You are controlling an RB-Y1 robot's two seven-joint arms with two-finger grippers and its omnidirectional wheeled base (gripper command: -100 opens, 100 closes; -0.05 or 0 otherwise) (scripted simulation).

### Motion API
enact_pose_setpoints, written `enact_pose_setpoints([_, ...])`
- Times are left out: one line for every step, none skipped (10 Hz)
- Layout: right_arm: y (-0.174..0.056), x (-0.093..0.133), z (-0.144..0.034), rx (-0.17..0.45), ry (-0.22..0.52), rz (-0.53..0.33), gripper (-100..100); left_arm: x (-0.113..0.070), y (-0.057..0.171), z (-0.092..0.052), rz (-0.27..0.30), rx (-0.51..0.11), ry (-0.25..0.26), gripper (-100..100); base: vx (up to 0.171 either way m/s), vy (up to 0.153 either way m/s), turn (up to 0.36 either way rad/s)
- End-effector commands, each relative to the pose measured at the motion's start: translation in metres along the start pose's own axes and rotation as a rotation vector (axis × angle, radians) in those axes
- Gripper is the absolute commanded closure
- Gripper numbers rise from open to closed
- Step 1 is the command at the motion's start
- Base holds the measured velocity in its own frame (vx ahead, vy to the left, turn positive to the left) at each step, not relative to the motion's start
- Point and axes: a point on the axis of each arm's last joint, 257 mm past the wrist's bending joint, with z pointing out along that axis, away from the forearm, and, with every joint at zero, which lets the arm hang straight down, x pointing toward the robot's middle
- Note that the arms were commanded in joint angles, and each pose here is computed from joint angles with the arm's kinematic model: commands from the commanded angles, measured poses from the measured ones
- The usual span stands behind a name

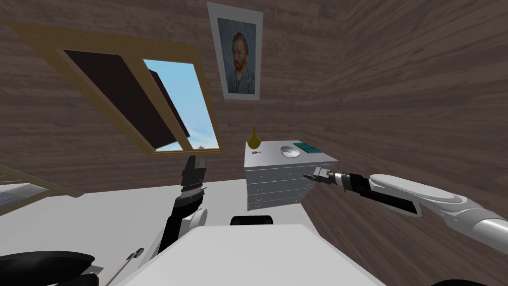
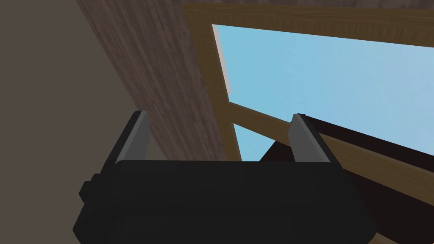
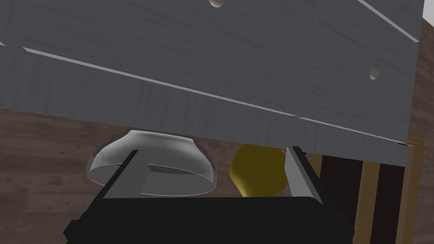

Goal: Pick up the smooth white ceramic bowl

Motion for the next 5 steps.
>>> enact_pose_setpoints([-0.015, 0.002, -0.007, 0.011, 0.051, -0.052, -100, 0.000, 0.000, 0.000, 0.000, 0.000, 0.000, 0, 0.021, 0.075, 0.008])
enact_pose_setpoints([-0.016, -0.002, -0.007, 0.003, 0.066, -0.076, -100, 0.000, 0.000, 0.000, 0.000, 0.000, 0.000, 0, 0.016, 0.064, -0.001])
enact_pose_setpoints([-0.017, -0.005, -0.007, -0.002, 0.075, -0.089, -100, 0.000, 0.000, 0.000, 0.000, 0.000, 0.000, 0, 0.007, 0.029, 0.000])
enact_pose_setpoints([-0.030, -0.004, -0.012, 0.010, 0.113, -0.128, -100, 0.000, 0.000, 0.000, 0.000, 0.000, 0.000, 0, 0.010, 0.051, 0.014])
enact_pose_setpoints([-0.032, -0.009, -0.012, 0.002, 0.128, -0.152, -100, 0.000, 0.000, 0.000, 0.000, 0.000, 0.000, 0, 0.009, 0.053, 0.000])
